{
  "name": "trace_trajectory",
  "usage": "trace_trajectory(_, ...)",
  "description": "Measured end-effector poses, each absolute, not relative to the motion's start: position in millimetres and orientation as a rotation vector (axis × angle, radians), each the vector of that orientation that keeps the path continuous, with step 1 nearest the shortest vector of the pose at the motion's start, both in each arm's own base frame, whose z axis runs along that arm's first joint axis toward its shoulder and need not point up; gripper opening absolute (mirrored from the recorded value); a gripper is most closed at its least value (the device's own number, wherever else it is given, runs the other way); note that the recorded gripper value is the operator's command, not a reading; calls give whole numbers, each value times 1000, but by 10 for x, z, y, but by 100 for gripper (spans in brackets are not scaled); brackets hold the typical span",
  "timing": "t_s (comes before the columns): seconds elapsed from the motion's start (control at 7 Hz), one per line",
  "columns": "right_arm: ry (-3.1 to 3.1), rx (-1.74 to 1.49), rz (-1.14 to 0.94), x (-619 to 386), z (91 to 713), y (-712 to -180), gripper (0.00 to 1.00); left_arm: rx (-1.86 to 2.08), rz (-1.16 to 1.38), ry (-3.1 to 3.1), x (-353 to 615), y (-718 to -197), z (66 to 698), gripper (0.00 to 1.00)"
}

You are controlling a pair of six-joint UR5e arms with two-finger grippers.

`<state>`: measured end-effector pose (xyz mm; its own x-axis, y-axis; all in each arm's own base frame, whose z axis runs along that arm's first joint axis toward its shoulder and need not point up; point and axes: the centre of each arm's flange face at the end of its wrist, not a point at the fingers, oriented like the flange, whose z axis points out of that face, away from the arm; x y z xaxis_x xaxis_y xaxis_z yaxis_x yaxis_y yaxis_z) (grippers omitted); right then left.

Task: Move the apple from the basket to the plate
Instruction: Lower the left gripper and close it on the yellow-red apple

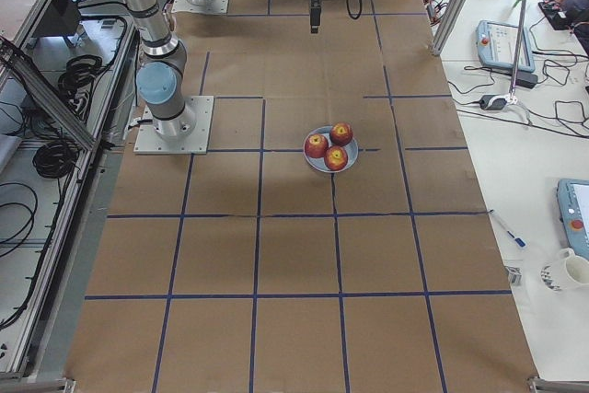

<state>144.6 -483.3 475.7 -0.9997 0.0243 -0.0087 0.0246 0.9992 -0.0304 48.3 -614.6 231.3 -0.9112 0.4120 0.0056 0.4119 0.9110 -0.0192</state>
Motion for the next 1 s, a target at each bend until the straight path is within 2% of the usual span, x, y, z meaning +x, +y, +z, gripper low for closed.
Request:
trace_trajectory(0.57,3132,38,-48,1447,4758,-4833,100,-650,-71,-3074,542,-6102,2013,98)
trace_trajectory(0.71,3132,38,-47,1447,4757,-4833,100,-644,-74,-3079,566,-6083,1944,87)
trace_trajectory(0.86,3133,38,-46,1446,4756,-4832,100,-641,-71,-3083,587,-6084,1880,57)
trace_trajectory(1.0,3133,38,-47,1446,4757,-4832,100,-640,-75,-3085,596,-6089,1829,49)
